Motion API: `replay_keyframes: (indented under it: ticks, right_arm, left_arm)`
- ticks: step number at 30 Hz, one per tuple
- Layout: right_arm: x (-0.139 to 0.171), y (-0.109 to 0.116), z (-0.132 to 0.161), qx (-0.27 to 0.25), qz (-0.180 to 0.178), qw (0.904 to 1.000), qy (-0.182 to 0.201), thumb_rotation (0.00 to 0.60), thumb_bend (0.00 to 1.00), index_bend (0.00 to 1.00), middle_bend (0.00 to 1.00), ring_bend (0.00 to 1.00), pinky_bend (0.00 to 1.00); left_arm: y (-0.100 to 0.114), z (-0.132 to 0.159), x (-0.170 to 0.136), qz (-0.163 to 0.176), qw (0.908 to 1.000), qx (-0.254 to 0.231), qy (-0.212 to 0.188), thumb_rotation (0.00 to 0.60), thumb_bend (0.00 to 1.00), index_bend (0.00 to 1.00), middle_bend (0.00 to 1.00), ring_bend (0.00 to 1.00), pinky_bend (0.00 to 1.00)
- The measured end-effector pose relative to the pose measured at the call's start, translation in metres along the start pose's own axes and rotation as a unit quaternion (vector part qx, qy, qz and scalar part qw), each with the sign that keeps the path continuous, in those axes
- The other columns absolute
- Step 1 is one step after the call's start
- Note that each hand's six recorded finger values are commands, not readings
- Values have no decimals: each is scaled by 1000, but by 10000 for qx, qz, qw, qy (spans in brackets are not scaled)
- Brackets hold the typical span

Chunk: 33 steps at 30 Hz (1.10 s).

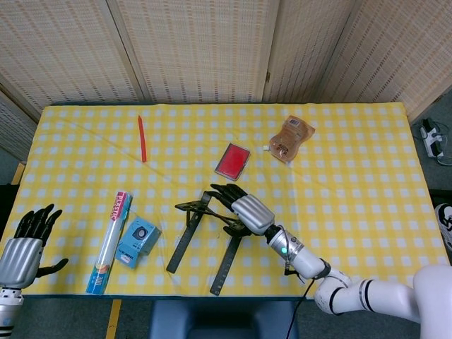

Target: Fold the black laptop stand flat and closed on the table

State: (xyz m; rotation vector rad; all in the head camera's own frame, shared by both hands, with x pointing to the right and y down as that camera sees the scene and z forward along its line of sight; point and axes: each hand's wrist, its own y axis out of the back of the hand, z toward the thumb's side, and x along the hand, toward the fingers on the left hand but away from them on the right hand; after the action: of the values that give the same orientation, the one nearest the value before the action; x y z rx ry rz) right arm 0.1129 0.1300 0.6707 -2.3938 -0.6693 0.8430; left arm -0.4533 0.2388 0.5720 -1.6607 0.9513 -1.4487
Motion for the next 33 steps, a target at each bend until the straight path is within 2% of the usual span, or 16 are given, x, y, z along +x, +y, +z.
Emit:
replay_keyframes:
  ticks: [10, 20, 33]
  right_arm:
    - [-8, 33, -34, -118, -383, 9979, -517, 600, 391, 0, 0, 0, 0]
    - [-19, 56, -51, 29, -516, 9958, -758, 600, 390, 0, 0, 0, 0]
    - [-1, 34, -62, -149, -157, 9966, -795, 600, 390, 0, 0, 0, 0]
  left_arm:
    - [1, 12, 16, -37, 9995, 0, -315, 600, 89, 0, 0, 0, 0]
    - [1, 25, 41, -191, 9979, -66, -620, 600, 89, 0, 0, 0, 0]
    - [-7, 30, 48, -305, 9971, -191, -665, 600, 90, 0, 0, 0, 0]
